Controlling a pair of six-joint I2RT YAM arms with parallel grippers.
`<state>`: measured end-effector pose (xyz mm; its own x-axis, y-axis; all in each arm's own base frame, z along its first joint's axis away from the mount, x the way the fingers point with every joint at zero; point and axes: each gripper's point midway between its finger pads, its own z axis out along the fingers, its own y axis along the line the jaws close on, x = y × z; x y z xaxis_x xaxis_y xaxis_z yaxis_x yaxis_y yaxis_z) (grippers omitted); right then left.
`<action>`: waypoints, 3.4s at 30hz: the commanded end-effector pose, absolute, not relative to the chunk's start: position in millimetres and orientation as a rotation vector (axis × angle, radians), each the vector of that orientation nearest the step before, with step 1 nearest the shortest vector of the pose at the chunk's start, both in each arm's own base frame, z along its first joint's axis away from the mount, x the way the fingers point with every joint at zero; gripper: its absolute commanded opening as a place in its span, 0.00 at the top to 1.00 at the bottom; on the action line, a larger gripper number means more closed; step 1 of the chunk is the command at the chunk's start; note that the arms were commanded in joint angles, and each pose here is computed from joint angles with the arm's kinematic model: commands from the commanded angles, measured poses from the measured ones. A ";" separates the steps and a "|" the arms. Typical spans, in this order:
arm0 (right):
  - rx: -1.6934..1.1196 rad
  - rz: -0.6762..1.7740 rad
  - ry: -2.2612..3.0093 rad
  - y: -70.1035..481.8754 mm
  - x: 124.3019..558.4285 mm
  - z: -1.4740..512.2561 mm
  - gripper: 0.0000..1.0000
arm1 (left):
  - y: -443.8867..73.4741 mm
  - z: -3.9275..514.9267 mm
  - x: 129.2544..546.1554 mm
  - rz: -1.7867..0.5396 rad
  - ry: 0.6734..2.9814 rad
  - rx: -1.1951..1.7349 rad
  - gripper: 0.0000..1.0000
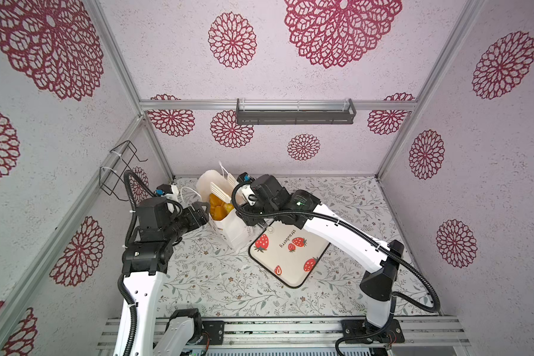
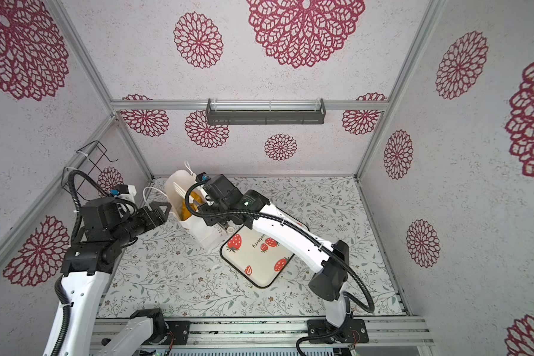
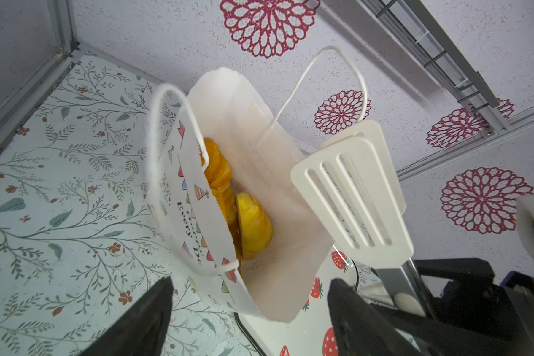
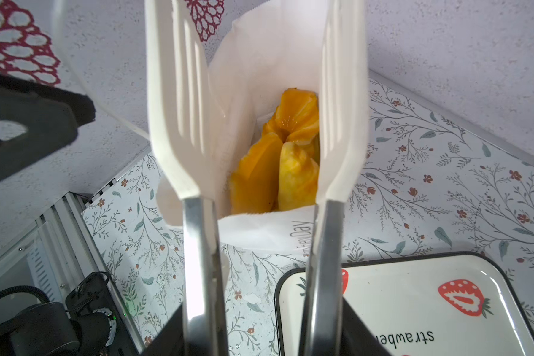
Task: Place the fake bread into the paper bag
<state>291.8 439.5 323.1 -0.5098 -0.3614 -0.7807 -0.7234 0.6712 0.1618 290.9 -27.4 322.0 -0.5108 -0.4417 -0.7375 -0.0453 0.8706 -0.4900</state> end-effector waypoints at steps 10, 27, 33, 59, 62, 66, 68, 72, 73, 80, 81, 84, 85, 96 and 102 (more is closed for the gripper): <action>-0.738 0.648 1.979 396.4 283.7 395.0 0.60 | -14.4 275.1 267.1 -0.431 2.131 -0.437 0.18; -0.369 0.488 2.131 231.6 313.2 338.6 0.60 | 16.6 199.4 277.8 -0.251 2.230 -0.650 0.03; -0.221 0.411 2.212 172.5 318.9 298.3 0.60 | 34.6 196.7 290.7 -0.141 2.145 -0.649 0.03; 0.348 0.210 2.494 17.6 387.9 126.2 0.60 | 57.2 195.4 343.7 0.145 1.971 -0.283 0.03; 0.369 0.196 2.509 11.4 402.5 113.7 0.60 | 54.6 196.1 354.3 0.123 1.974 -0.254 0.03; 0.368 0.151 2.546 5.7 421.7 93.3 0.60 | 53.6 189.4 363.2 0.078 1.977 -0.260 0.03; 0.365 0.127 2.574 3.6 429.5 79.8 0.59 | 53.2 183.4 365.9 0.043 1.986 -0.266 0.03; 0.369 0.098 2.599 0.1 441.0 62.7 0.60 | 55.2 178.8 364.9 0.026 1.989 -0.273 0.03; 0.369 0.091 2.598 -0.9 444.1 60.8 0.59 | 55.7 178.5 365.0 0.028 1.990 -0.271 0.03; 0.352 0.033 2.638 -6.5 452.3 45.0 0.58 | 54.7 170.1 366.0 0.033 2.029 -0.243 0.03; 0.351 0.022 2.643 -7.7 453.2 42.5 0.58 | 54.4 169.8 366.5 0.028 2.027 -0.247 0.03; 0.341 -0.019 2.662 -12.0 455.9 36.3 0.55 | 52.8 166.1 366.1 0.010 2.024 -0.259 0.03; 0.338 -0.022 2.669 -12.1 456.6 33.9 0.54 | 52.7 165.1 365.6 0.007 2.023 -0.263 0.03; 0.343 0.006 2.672 -8.8 449.6 30.9 0.24 | 52.4 161.8 370.0 0.012 1.993 -0.266 0.03; 0.353 -0.012 2.647 -11.8 442.1 39.7 0.09 | 50.0 164.5 373.3 0.012 1.956 -0.244 0.03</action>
